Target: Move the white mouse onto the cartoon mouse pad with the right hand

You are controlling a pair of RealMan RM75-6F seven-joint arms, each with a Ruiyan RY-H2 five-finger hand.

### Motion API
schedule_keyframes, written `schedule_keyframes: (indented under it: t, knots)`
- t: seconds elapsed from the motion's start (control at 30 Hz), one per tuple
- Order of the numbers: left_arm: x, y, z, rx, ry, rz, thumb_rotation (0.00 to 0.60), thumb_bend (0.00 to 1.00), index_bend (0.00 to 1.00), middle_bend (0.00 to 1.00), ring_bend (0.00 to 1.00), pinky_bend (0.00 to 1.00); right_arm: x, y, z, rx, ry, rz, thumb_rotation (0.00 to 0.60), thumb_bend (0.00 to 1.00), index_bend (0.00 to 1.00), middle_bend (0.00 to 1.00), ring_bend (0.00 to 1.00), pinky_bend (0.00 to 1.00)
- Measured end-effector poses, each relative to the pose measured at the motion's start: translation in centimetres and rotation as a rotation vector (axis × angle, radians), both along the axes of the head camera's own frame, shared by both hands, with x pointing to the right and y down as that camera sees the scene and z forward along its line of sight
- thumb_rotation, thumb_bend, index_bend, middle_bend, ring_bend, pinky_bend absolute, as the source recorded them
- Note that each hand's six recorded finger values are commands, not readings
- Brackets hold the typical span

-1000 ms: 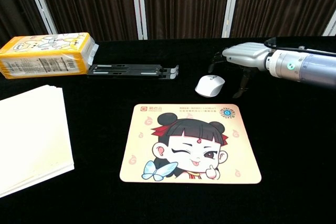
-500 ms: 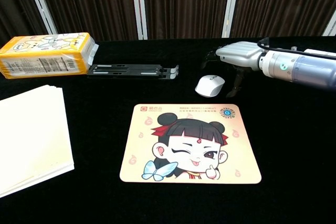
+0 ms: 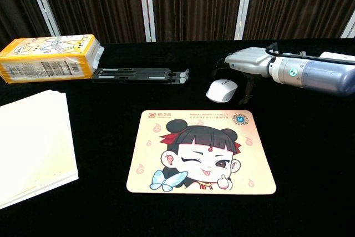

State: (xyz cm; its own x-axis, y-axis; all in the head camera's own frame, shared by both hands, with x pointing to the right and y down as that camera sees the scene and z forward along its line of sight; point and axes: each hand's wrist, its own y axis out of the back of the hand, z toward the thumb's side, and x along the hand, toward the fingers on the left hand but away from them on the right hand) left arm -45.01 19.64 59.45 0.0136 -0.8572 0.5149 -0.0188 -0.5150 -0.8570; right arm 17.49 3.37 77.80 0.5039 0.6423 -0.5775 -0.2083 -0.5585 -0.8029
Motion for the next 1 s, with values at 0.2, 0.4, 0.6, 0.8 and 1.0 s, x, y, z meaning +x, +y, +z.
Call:
schedule_keyframes:
  t: [0.2, 0.4, 0.6, 0.8, 1.0]
  knots:
    - [0.1, -0.1, 0.1, -0.005, 0.004, -0.004, 0.600, 0.17, 0.00, 0.00, 0.00, 0.00, -0.9, 0.4, 0.1, -0.001, -0.019, -0.014, 0.600, 0.05, 0.19, 0.10, 0.00, 0.00]
    - [0.1, -0.1, 0.1, -0.009, 0.007, -0.009, 0.600, 0.17, 0.00, 0.00, 0.00, 0.00, -1.6, 1.0, 0.3, -0.008, -0.027, -0.030, 0.600, 0.07, 0.33, 0.11, 0.00, 0.00]
    - [0.0, -0.1, 0.1, -0.015, 0.013, -0.016, 0.600, 0.17, 0.00, 0.00, 0.00, 0.00, -1.7, 1.6, 0.6, -0.011, -0.027, -0.038, 0.600, 0.10, 0.47, 0.13, 0.00, 0.00]
    - [0.1, 0.0, 0.1, -0.023, 0.020, -0.017, 0.600, 0.17, 0.00, 0.00, 0.00, 0.00, -2.0, 1.9, 0.5, -0.003, -0.032, -0.062, 0.600, 0.11, 0.49, 0.14, 0.00, 0.00]
    - [0.1, 0.0, 0.1, -0.026, 0.022, -0.018, 0.600, 0.17, 0.00, 0.00, 0.00, 0.00, -2.2, 2.0, 0.2, 0.012, -0.040, -0.079, 0.600, 0.12, 0.51, 0.15, 0.00, 0.00]
